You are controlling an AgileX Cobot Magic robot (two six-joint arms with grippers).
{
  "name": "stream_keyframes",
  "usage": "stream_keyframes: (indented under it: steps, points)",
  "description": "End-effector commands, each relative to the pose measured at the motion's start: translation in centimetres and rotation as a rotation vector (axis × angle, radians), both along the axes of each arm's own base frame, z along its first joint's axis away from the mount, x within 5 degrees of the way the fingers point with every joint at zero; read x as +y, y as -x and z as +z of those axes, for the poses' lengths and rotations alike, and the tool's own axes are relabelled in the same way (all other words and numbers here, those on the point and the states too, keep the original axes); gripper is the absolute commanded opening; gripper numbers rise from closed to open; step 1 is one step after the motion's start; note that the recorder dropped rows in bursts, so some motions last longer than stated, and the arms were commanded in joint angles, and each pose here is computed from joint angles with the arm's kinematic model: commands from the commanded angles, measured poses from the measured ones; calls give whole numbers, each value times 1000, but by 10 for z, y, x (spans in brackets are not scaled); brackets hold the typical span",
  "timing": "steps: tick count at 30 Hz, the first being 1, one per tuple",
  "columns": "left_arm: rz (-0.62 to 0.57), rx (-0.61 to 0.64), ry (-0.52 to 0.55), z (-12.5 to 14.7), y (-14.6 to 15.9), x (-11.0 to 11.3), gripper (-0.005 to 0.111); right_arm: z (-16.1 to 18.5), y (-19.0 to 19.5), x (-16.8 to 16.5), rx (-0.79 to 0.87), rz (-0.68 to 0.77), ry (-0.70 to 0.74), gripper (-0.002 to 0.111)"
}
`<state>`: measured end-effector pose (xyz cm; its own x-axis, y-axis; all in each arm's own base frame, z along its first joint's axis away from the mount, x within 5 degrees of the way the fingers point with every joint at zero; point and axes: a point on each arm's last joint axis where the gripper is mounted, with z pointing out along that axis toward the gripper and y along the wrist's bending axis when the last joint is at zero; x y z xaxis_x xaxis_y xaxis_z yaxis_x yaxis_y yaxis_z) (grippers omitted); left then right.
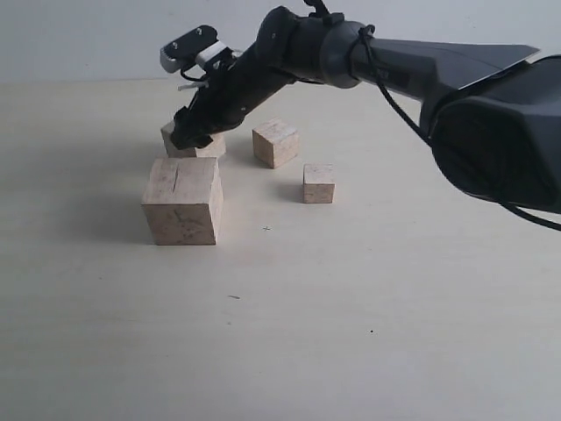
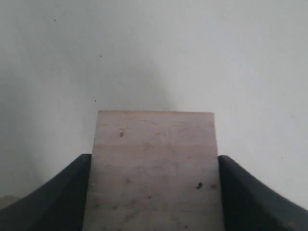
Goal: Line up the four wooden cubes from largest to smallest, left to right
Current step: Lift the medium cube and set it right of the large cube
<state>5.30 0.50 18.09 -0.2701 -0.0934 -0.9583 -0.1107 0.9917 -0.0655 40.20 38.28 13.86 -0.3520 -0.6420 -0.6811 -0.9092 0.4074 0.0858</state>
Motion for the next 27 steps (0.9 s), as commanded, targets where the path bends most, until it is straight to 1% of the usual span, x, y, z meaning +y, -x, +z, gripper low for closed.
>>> stream_keyframes:
  steps: [1, 5, 8, 10, 13, 16, 21, 23, 26, 27]
  points:
    - [4, -17, 13, 0, 0, 0, 0, 59, 5, -5, -86, 31, -31, 0]
    - [4, -17, 13, 0, 0, 0, 0, 96, 15, -17, -136, 96, 42, 0]
    - [4, -17, 13, 0, 0, 0, 0, 122, 27, -28, -141, 160, 99, 0]
    - [4, -17, 13, 0, 0, 0, 0, 143, 36, -36, -166, 233, 117, 0]
    - [4, -17, 13, 0, 0, 0, 0, 173, 45, -51, -209, 292, 130, 0]
    - [4, -17, 13, 0, 0, 0, 0, 190, 48, -69, -208, 319, 161, 0]
    - [4, -17, 13, 0, 0, 0, 0, 194, 35, -96, -172, 279, 182, 0]
    - [4, -17, 13, 0, 0, 0, 0, 184, 30, -102, -138, 264, 195, 0]
    - [4, -17, 13, 0, 0, 0, 0, 156, 32, -106, -95, 334, 242, 0]
    - [4, -17, 13, 0, 0, 0, 0, 141, 34, -108, -63, 371, 262, 0]
